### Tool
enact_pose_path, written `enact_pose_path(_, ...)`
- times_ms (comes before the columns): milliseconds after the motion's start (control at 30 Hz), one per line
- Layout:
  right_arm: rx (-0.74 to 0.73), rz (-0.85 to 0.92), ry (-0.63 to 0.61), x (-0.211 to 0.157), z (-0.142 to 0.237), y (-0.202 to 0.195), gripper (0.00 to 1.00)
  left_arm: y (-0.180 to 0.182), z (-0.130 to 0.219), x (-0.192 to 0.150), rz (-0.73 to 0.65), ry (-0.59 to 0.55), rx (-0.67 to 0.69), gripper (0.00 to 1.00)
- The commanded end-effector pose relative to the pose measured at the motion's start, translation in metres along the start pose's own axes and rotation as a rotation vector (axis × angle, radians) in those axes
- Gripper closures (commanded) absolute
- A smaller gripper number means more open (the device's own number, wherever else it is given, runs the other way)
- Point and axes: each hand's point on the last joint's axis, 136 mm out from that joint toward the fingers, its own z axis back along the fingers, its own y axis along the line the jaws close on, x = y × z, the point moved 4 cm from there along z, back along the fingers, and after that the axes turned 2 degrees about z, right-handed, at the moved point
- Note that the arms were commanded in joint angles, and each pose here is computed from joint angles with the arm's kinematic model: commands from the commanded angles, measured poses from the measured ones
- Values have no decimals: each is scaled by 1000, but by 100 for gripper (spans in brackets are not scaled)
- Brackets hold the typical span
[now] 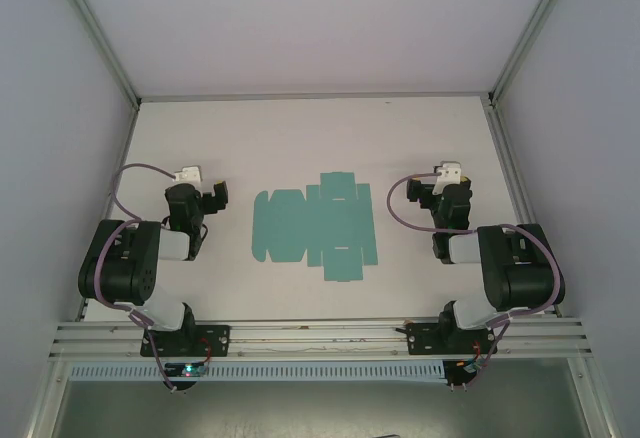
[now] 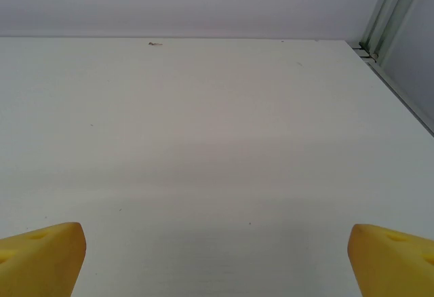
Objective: Assemble paper box
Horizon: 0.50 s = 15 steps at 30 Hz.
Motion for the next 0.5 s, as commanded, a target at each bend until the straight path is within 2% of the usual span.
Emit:
enact_pose_path(0, -9, -5, -40, 13, -1, -1, 2, -5, 0, 15, -23, -54, -8, 0)
enact_pose_path(467, -7, -15, -40, 13, -1, -2, 2, -11, -2, 15, -43, -37, -55, 0)
